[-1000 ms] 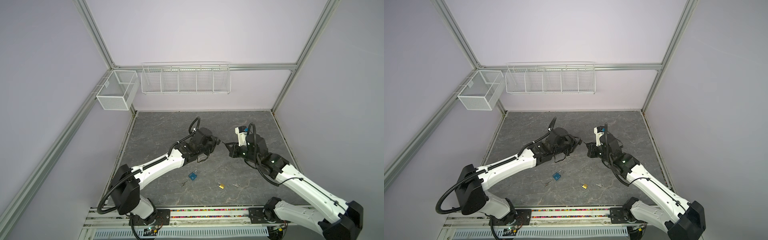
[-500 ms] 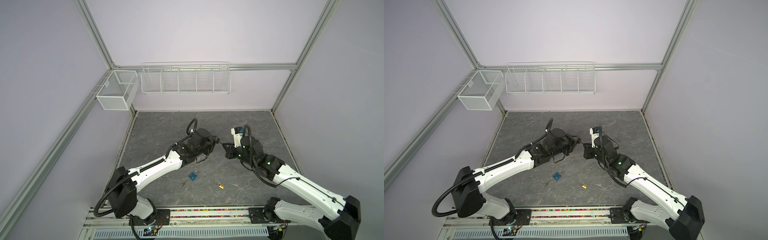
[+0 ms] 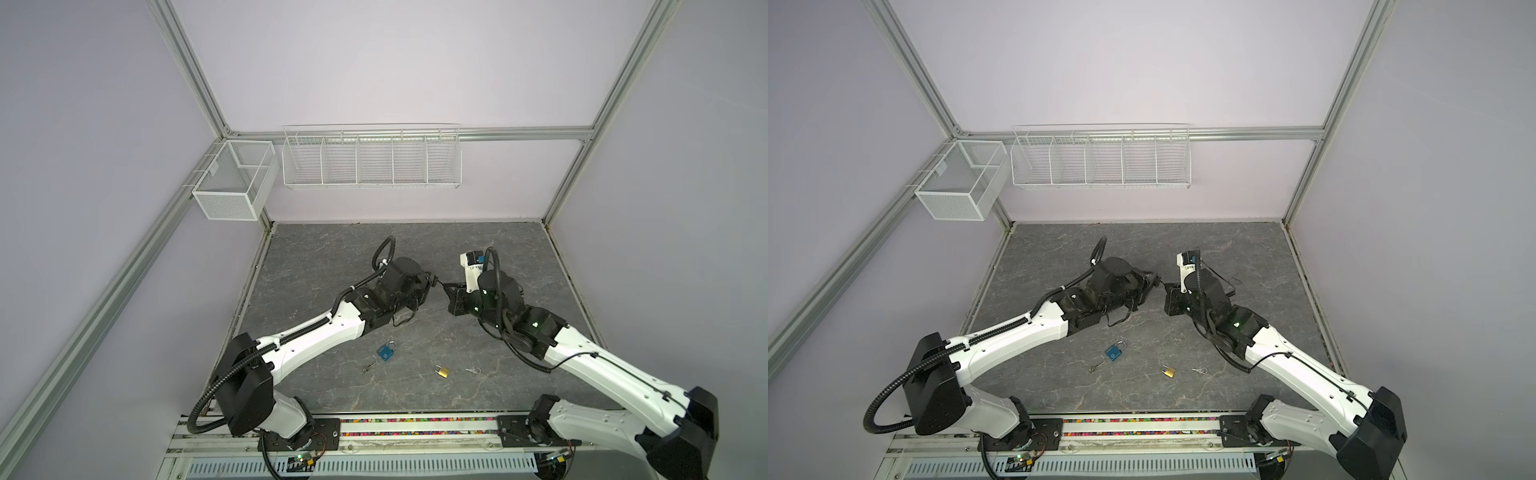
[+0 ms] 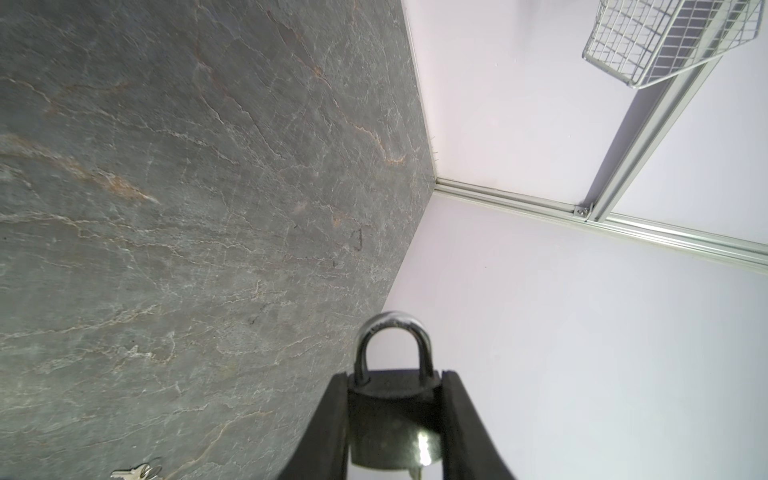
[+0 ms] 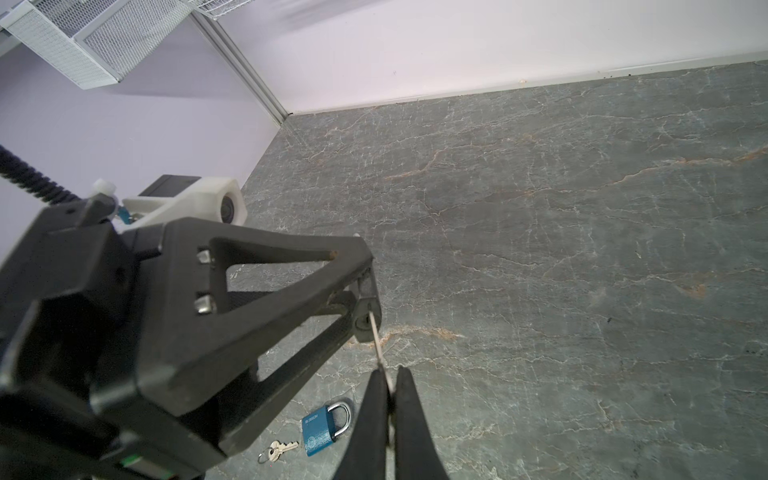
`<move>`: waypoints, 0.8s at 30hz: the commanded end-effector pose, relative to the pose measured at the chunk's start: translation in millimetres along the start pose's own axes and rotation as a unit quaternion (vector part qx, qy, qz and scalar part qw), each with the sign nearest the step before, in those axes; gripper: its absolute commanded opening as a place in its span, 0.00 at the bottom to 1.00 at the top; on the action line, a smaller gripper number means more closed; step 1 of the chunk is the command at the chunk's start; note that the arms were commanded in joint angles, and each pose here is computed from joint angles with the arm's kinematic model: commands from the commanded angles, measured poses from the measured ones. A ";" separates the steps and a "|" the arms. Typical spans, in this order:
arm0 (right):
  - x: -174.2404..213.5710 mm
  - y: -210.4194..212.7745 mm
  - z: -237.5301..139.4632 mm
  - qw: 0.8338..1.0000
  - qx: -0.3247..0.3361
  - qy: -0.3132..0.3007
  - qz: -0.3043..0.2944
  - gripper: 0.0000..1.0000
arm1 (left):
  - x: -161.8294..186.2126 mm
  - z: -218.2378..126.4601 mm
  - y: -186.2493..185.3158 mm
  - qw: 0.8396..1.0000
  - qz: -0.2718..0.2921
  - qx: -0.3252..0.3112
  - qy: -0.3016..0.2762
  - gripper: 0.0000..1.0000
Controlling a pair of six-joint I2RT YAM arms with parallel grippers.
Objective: Unlock with the key
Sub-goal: 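Insert the held key into the padlock's keyhole with the right gripper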
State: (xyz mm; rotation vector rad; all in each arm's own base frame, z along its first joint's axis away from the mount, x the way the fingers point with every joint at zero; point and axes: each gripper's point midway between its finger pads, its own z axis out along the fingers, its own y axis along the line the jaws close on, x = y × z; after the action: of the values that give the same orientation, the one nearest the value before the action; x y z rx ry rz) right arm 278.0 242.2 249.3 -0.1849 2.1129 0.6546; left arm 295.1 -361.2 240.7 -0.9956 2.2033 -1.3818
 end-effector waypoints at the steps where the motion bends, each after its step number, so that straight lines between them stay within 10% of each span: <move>1: -5.3 4.9 2.0 1.000 0.002 -0.008 -0.009 0.06 | 6.6 -6.1 -17.2 1.000 -0.013 0.023 0.010 0.07; 24: 0.4 10.1 12.3 0.998 0.034 0.000 -0.052 0.06 | 15.4 -11.5 -25.9 0.999 -0.014 0.026 0.019 0.06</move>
State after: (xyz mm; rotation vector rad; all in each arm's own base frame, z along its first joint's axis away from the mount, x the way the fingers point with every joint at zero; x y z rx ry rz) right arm 280.7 252.0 242.7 -0.2278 2.1153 0.5373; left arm 293.0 -360.9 239.2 -1.0263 2.2061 -1.3730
